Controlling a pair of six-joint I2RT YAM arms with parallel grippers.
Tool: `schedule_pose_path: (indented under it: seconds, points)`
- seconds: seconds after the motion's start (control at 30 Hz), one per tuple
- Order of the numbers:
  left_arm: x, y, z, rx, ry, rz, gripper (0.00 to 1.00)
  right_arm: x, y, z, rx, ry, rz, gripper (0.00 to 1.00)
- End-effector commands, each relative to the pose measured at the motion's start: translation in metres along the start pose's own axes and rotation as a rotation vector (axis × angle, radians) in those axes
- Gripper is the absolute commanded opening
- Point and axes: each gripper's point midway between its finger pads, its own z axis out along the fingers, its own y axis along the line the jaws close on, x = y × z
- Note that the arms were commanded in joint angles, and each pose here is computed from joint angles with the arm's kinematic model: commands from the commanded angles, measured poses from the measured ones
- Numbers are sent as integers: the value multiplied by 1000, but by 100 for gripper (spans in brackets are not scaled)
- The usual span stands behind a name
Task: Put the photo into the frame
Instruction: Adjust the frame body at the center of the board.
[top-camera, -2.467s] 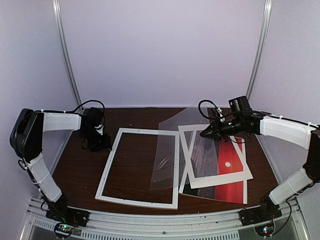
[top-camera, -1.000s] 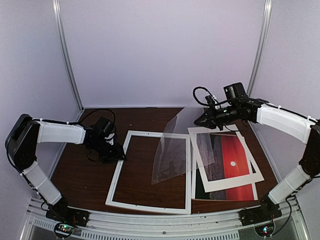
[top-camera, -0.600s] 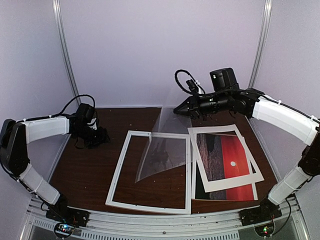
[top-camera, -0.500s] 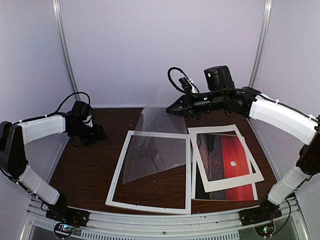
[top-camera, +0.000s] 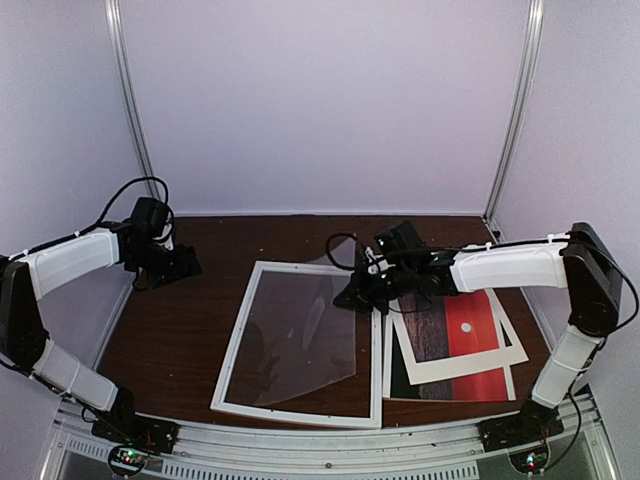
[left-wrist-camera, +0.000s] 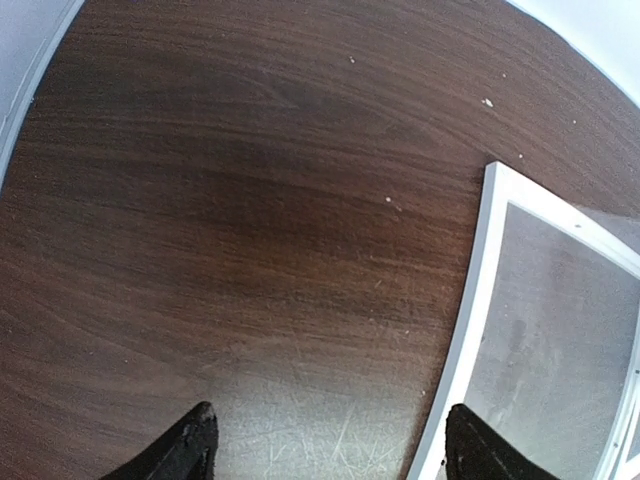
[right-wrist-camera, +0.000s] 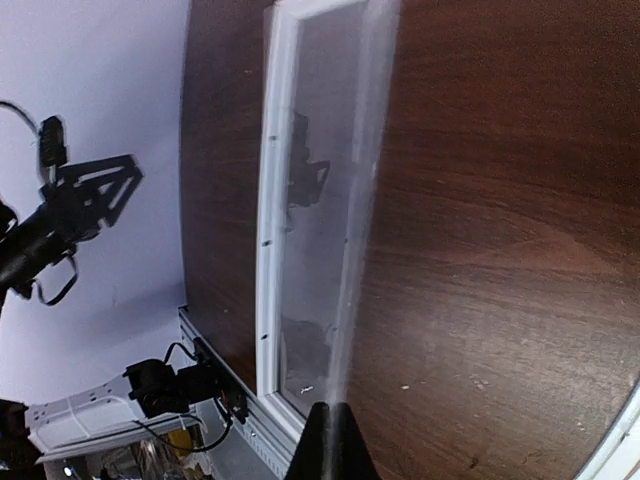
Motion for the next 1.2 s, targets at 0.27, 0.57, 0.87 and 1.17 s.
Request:
schedule_pose_path:
  seconds: [0.27, 0.57, 0.87, 1.17]
  points:
    - [7, -10, 11, 73, 37, 16, 81, 13, -69, 28, 26, -82, 302, 0]
    - [39, -28, 27, 145, 98, 48, 82, 11, -69, 16, 76, -106, 292, 0]
    - [72, -66, 52, 181, 170, 170, 75, 18, -80, 14, 145, -71, 228, 0]
    - [77, -79, 78, 155, 220, 238, 58, 25, -85, 21, 145, -29, 234, 0]
